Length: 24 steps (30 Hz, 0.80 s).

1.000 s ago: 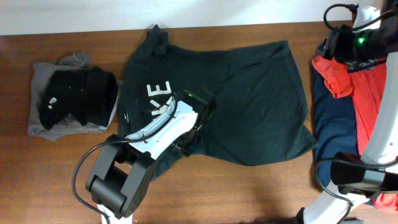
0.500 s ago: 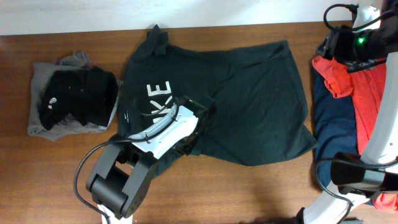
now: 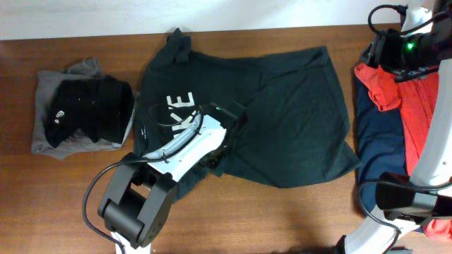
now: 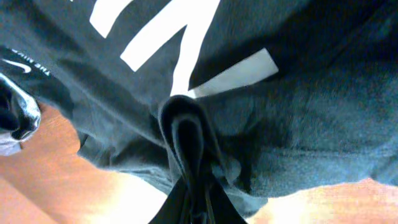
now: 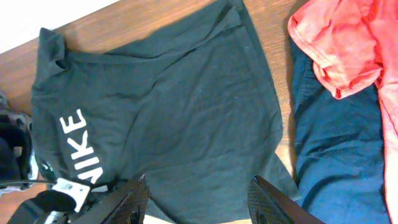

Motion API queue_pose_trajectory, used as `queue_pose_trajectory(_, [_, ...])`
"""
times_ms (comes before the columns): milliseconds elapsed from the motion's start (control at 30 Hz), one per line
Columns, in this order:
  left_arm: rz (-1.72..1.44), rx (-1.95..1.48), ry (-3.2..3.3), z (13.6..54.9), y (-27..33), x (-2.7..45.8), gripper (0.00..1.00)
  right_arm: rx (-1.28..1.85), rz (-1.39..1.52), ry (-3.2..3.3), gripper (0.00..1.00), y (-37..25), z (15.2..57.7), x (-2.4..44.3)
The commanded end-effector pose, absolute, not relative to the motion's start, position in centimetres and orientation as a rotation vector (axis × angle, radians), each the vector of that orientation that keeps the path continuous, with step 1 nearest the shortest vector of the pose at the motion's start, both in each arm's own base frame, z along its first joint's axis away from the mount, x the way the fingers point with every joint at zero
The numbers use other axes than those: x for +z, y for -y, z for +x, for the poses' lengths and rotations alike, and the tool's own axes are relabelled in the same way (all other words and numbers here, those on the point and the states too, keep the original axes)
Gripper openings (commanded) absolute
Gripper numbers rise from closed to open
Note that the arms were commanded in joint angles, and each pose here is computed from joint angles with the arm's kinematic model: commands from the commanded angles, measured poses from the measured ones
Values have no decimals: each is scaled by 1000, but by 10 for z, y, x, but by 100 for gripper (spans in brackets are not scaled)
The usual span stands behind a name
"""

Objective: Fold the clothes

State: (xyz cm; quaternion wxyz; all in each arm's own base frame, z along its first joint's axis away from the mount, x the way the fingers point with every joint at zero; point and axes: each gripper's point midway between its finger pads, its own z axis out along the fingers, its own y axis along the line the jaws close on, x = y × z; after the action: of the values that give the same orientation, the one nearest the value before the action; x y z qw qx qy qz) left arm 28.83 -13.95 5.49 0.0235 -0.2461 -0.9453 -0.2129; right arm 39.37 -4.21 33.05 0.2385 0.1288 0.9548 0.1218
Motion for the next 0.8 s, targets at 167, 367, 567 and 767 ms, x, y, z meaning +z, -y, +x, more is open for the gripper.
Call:
queue_pose_trajectory(167, [-766,-718,2935,295,137,71,10,292,367,-2618,56,49,395,328])
queue_pose_trajectory(367, [-766,-720,2933,295,137,71,17,292,367,-2618,57,49,395,328])
queue_pose_trajectory(567, [-709,-768,2946,306,123,87,0,292,366,-2617,56,49,395,328])
queue_pose_trajectory(767, [-656,-375,2976,306,139,90,21,300,379,-2655,57,50,401,314])
